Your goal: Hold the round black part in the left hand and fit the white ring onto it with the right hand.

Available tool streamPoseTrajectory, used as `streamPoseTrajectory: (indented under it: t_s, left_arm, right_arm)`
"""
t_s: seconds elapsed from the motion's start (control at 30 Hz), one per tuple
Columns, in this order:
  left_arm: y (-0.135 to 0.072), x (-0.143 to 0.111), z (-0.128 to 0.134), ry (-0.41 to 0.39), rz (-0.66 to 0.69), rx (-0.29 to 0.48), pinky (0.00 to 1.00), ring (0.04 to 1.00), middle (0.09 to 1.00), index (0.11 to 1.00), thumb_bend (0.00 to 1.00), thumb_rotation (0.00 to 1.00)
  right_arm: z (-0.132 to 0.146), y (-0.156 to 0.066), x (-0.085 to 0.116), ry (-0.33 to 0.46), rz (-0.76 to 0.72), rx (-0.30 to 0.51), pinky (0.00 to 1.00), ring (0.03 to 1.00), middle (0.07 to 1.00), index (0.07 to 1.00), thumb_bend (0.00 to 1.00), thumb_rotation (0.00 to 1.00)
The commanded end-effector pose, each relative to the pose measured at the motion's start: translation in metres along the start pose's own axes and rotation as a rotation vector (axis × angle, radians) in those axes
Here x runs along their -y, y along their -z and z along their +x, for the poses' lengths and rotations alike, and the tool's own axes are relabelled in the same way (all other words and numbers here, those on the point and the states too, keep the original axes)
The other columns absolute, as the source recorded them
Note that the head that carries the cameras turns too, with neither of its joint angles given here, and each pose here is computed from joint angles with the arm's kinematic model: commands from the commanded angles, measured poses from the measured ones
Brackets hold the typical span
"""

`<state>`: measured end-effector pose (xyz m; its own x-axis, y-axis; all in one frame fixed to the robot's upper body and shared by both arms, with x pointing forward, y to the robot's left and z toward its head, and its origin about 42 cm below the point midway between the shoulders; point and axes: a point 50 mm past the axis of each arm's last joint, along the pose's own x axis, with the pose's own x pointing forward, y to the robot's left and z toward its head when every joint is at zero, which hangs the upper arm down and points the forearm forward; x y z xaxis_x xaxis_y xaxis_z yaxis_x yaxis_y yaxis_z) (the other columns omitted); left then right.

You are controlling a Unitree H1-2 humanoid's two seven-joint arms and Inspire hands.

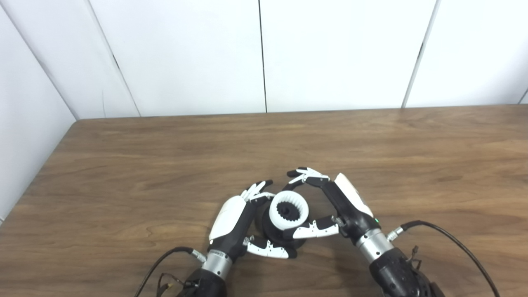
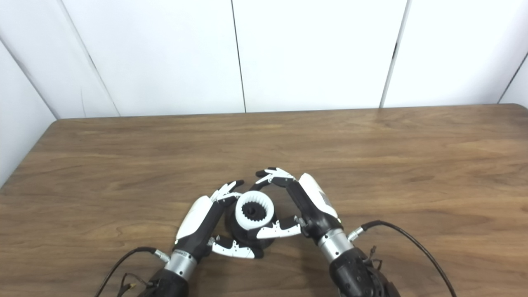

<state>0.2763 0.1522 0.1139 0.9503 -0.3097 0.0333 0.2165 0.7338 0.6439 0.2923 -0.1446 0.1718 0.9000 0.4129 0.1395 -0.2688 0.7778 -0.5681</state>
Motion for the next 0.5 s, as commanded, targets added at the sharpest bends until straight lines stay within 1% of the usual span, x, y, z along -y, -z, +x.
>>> streamPoseTrajectory:
  t_s: [0.0, 0.27, 0.4, 0.47]
  left_arm:
    - [-0.0034, 0.0040, 0.0025, 0.040, 0.018, -0.003, 0.97, 0.981, 0.959, 0.579, 0.92, 0.21]
    - [-0.0052, 0.0035, 0.0019, 0.042, 0.023, 0.001, 0.96, 0.978, 0.959, 0.581, 0.91, 0.20]
    - [-0.0062, 0.0040, 0.0024, 0.042, 0.019, -0.002, 0.96, 0.978, 0.958, 0.583, 0.92, 0.21]
    - [-0.0064, 0.0041, 0.0027, 0.041, 0.019, -0.002, 0.97, 0.977, 0.957, 0.584, 0.92, 0.21]
  right_arm:
    - [0.0043, -0.0111, 0.0035, -0.005, -0.008, 0.068, 0.87, 0.920, 0.827, 0.482, 0.52, 0.14]
    - [0.0025, -0.0104, 0.0028, -0.017, -0.018, 0.059, 0.88, 0.920, 0.827, 0.482, 0.52, 0.15]
    - [0.0026, -0.0108, -0.0014, -0.026, -0.015, 0.058, 0.88, 0.914, 0.824, 0.481, 0.52, 0.15]
    - [0.0025, -0.0111, -0.0035, -0.033, -0.017, 0.060, 0.89, 0.912, 0.824, 0.481, 0.52, 0.15]
